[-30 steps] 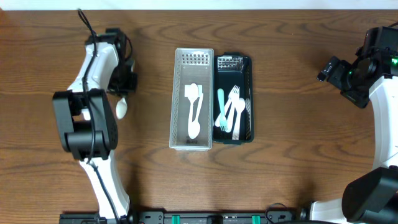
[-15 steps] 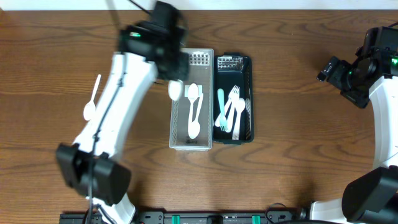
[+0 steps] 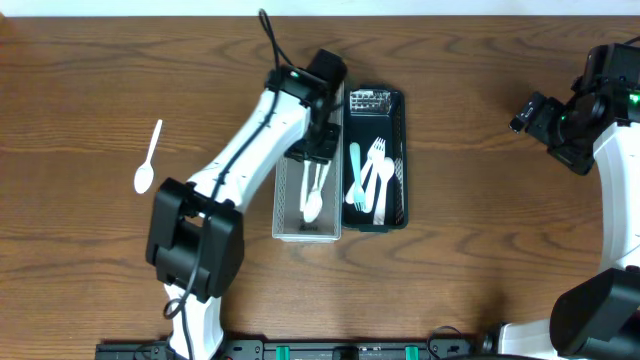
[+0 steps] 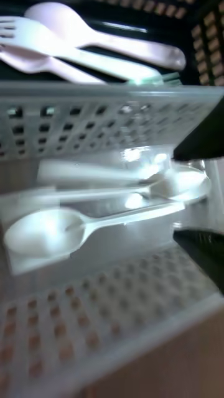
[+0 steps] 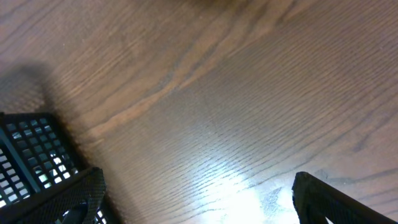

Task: Pack container
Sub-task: 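Release the third spoon into the silver tray, then grasp the last white spoon with the left gripper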

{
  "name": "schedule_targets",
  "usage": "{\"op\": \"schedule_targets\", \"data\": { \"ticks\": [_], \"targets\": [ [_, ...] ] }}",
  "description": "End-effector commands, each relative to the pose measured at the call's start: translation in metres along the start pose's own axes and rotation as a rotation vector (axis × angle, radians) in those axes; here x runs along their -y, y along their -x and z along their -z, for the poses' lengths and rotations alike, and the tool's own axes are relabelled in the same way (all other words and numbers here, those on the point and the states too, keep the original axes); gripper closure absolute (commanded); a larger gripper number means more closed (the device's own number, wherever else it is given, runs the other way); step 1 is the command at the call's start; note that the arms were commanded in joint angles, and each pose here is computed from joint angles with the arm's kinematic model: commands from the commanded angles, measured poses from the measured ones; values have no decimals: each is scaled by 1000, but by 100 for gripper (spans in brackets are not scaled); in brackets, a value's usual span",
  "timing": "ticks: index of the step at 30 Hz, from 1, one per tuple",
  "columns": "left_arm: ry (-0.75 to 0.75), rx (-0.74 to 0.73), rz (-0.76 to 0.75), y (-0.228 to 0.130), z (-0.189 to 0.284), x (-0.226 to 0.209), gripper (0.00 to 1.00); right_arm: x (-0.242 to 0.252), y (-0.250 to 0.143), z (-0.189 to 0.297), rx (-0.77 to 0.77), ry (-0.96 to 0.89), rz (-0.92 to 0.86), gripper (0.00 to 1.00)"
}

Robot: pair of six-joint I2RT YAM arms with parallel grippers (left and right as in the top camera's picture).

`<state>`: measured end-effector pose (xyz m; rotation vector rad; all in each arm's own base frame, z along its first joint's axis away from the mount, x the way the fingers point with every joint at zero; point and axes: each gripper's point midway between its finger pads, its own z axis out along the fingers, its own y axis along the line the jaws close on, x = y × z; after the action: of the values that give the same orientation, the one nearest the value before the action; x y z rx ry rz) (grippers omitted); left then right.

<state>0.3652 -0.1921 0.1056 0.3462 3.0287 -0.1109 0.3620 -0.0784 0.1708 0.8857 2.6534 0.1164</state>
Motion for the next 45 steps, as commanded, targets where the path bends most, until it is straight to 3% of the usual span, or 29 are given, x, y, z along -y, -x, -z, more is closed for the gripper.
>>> {"op": "schedule_targets", "data": {
  "ticks": [1,6,12,16,27,41,45],
  "targets": [
    [76,199,13,27,70,-45,49,3,-1,-3,-9,-8,1,1],
    [259,292,140,26,114,-140,32,3,-1,-3,-9,-8,1,1],
    [314,220,329,5,100,-242,30,3,-1,-3,-8,-7,1,1],
    [298,131,385,-9,69,-286,30,2,1,-3,-1,-4,2,1],
    [212,-112,142,-34,-16,-324,36,6,4,-3,16,-27,10,1],
    [91,-145,194,-39,-82,-337,36,9,7,-3,31,-45,10,1],
    [81,-164,198,-43,-92,-338,41,9,7,-3,30,-46,10,1]
  ]
}}
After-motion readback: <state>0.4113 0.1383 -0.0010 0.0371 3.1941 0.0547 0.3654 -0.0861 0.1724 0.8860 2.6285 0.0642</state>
